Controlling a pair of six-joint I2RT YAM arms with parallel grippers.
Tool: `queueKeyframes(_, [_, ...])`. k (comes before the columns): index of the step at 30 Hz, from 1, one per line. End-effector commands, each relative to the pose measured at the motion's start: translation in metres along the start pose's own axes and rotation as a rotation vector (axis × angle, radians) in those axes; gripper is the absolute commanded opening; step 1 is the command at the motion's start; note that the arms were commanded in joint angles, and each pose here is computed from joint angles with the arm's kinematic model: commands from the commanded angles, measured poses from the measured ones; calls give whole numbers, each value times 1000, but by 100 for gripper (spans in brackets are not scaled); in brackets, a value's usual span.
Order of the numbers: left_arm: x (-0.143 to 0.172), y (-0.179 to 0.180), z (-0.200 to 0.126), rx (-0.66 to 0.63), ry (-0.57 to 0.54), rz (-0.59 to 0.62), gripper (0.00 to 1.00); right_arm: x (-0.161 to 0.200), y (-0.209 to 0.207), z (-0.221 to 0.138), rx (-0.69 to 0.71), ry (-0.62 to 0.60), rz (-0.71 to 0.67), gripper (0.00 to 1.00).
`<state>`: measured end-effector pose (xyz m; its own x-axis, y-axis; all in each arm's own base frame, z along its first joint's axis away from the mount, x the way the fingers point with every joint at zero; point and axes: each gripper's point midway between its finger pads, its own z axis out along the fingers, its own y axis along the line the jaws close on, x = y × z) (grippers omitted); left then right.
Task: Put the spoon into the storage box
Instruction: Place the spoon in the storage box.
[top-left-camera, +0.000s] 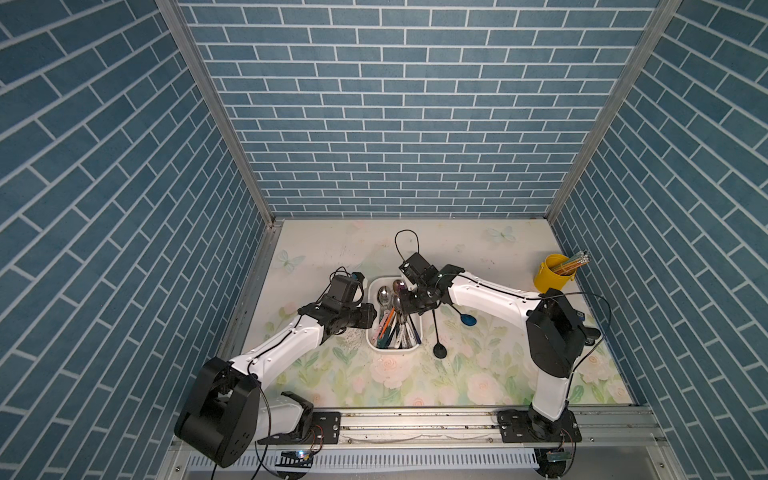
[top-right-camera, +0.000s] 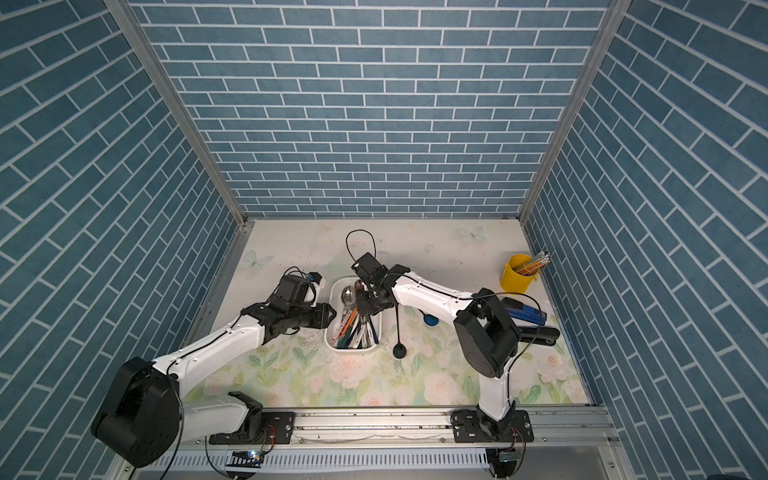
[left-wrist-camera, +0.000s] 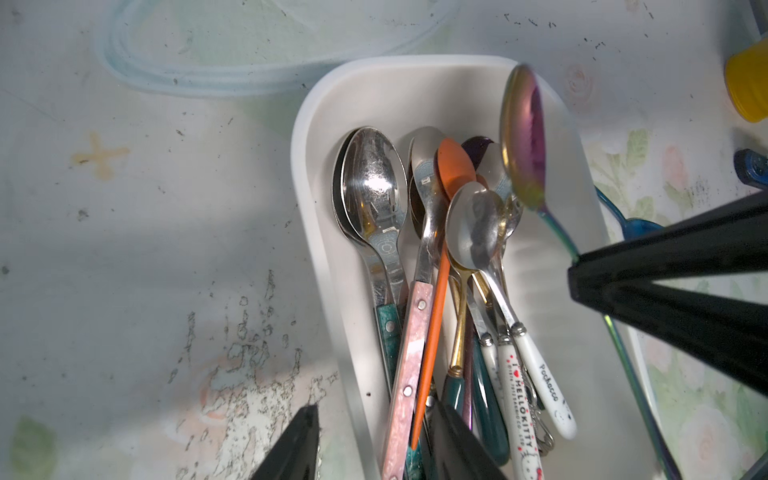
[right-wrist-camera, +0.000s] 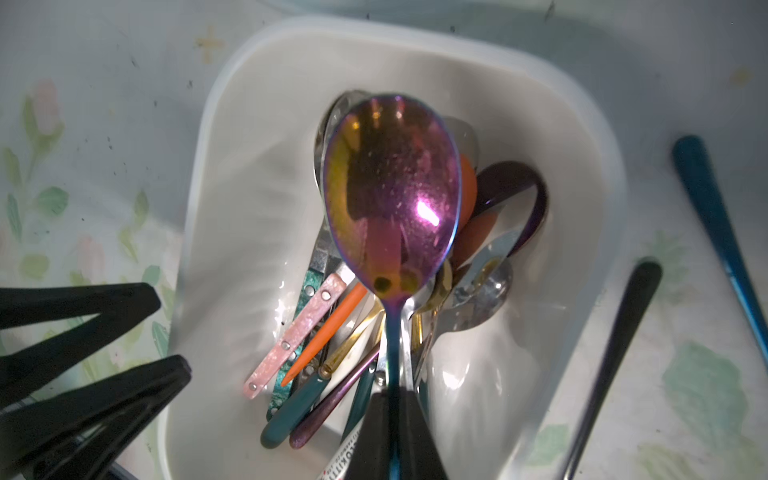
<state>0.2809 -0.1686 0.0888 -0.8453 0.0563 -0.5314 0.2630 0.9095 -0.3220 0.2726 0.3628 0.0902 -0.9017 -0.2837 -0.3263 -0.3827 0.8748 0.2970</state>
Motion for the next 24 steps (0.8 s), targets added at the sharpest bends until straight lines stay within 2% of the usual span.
queueKeyframes(1, [4, 0, 3, 0, 11, -5, 50, 6, 1, 14, -16, 25, 32, 0])
queueKeyframes(8, [7, 1, 4, -2, 17, -7, 50, 17, -3, 31, -10, 66, 37, 0])
queueKeyframes(21, [9, 3, 3, -12, 14, -11, 50, 1, -7, 45, 28, 53, 37, 0])
queueKeyframes(24, [8, 3, 3, -12, 15, -11, 50, -6, -1, 43, 5, 36, 35, 6])
